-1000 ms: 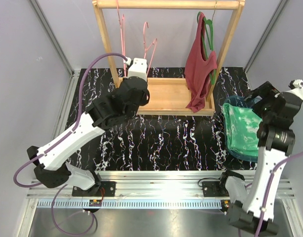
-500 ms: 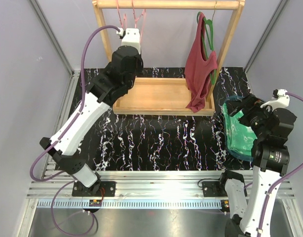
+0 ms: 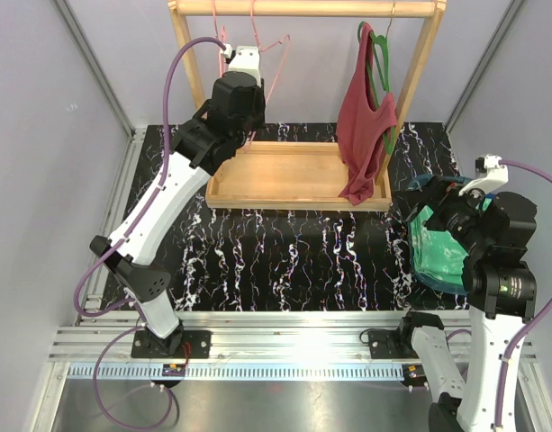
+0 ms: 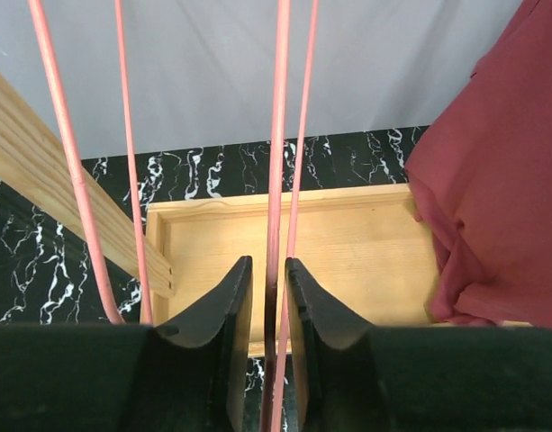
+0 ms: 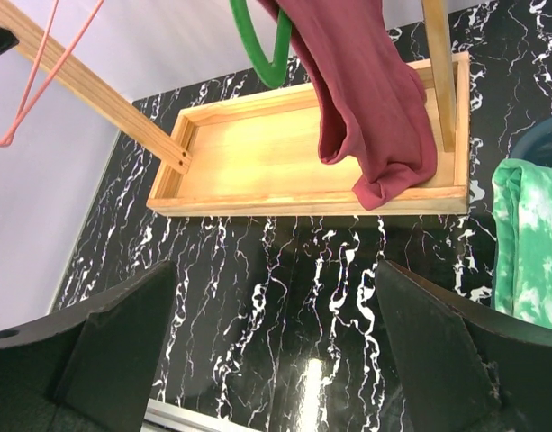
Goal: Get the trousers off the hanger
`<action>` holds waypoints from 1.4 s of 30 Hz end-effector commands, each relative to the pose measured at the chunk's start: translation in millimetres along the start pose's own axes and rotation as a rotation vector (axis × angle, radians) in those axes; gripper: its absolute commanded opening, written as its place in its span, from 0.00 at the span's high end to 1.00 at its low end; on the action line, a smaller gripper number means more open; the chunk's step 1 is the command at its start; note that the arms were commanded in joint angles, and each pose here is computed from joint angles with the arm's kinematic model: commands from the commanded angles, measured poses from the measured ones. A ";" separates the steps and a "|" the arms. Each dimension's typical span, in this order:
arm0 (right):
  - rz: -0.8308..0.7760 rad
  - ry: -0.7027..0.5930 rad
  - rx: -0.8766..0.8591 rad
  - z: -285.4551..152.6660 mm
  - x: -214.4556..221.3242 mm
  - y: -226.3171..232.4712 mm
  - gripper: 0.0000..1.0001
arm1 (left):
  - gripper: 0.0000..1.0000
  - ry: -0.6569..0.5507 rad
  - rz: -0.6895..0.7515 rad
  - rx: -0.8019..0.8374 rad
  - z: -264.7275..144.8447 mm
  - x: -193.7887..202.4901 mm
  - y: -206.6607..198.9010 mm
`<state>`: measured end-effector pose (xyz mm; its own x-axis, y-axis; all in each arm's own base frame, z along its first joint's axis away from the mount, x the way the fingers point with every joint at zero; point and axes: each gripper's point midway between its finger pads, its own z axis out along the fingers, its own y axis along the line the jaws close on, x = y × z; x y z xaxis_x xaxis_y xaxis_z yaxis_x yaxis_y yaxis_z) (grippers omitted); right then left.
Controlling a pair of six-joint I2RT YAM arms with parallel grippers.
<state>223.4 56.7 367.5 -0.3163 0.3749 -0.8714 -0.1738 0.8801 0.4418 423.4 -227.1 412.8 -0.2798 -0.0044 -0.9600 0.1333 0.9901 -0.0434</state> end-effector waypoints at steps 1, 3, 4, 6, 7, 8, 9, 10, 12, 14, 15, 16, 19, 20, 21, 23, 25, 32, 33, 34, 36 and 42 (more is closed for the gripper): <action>-0.044 0.002 -0.002 -8.6 -2.4 4.9 0.00 | 0.65 -0.066 -0.063 0.043 -13.9 -23.8 -3.0; -0.049 0.010 -0.013 -9.8 -1.5 7.9 0.00 | 0.45 -0.074 -0.077 0.050 -21.4 -29.3 -1.4; -0.058 0.014 -0.017 -10.3 -0.6 8.3 0.01 | 0.32 -0.081 -0.091 0.058 -27.1 -32.3 -1.1; -0.074 0.026 -0.026 -9.9 0.9 10.9 0.01 | 0.24 -0.095 -0.114 0.078 -44.1 -35.2 3.3; -0.102 0.031 -0.021 -10.1 1.3 9.7 0.00 | 0.20 -0.100 -0.134 0.085 -51.2 -35.9 4.9; -0.115 0.050 -0.010 -10.2 4.8 8.0 0.00 | 0.13 -0.103 -0.141 0.089 -57.4 -34.4 7.2; -0.140 0.050 0.019 -9.7 3.3 5.2 0.01 | 0.09 -0.115 -0.151 0.089 -75.2 -33.2 16.5; -0.177 0.054 0.042 -10.8 2.8 0.8 0.01 | 0.01 -0.107 -0.160 0.085 -81.7 -27.3 20.3; -0.226 0.071 0.079 -14.5 4.0 -2.3 0.00 | 0.01 -0.100 -0.176 0.036 -105.0 -10.8 44.2; -0.238 0.083 0.116 -19.4 5.1 -7.6 0.01 | 0.01 -0.106 -0.203 -0.006 -122.1 0.5 62.7; -0.240 0.066 0.142 -23.0 0.0 -9.9 0.00 | 0.01 -0.102 -0.207 -0.060 -126.4 9.7 76.2; -0.244 0.077 0.149 -26.3 2.5 -10.9 0.00 | 0.01 -0.098 -0.220 -0.093 -138.4 22.8 90.3; -0.237 0.063 0.156 -38.0 -2.8 -7.5 0.01 | 0.01 -0.084 -0.234 -0.208 -151.6 53.0 122.8; -0.237 0.062 0.154 -44.4 -1.5 -6.3 0.00 | 0.01 -0.065 -0.227 -0.238 -159.0 74.4 135.4; -0.237 0.051 0.154 -48.1 -2.9 -5.4 0.01 | 0.01 -0.067 -0.233 -0.262 -163.6 82.3 143.5; -0.238 0.025 0.153 -56.7 -3.7 -4.1 0.01 | 0.01 -0.052 -0.231 -0.279 -175.7 106.9 156.9; -0.237 0.024 0.159 -61.5 0.6 -6.1 0.01 | 0.01 -0.036 -0.210 -0.273 -183.7 121.4 162.2; -0.275 -0.028 0.119 -93.9 9.9 -1.3 0.01 | 0.01 0.032 -0.114 -0.229 -215.2 161.0 177.9; -0.278 -0.037 0.122 -95.3 10.1 -2.4 0.01 | 0.01 0.031 -0.106 -0.223 -218.1 168.2 180.3; -0.282 -0.045 0.118 -95.5 9.8 -2.2 0.01 | 0.01 0.026 -0.087 -0.226 -220.1 172.2 183.5; -0.276 -0.054 0.139 -92.6 11.0 -7.4 0.00 | 0.01 -0.012 -0.077 -0.221 -219.0 175.1 185.8; -0.247 -0.082 0.148 -71.3 12.6 -13.7 0.01 | 0.01 -0.122 -0.108 -0.162 -214.4 179.4 181.1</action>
<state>139.5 29.1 361.8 -0.2414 0.1509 -0.9586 -0.1064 0.9778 0.1807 183.6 -10.8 270.0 -0.2581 -0.0974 -0.9612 -0.0868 0.9932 -0.0773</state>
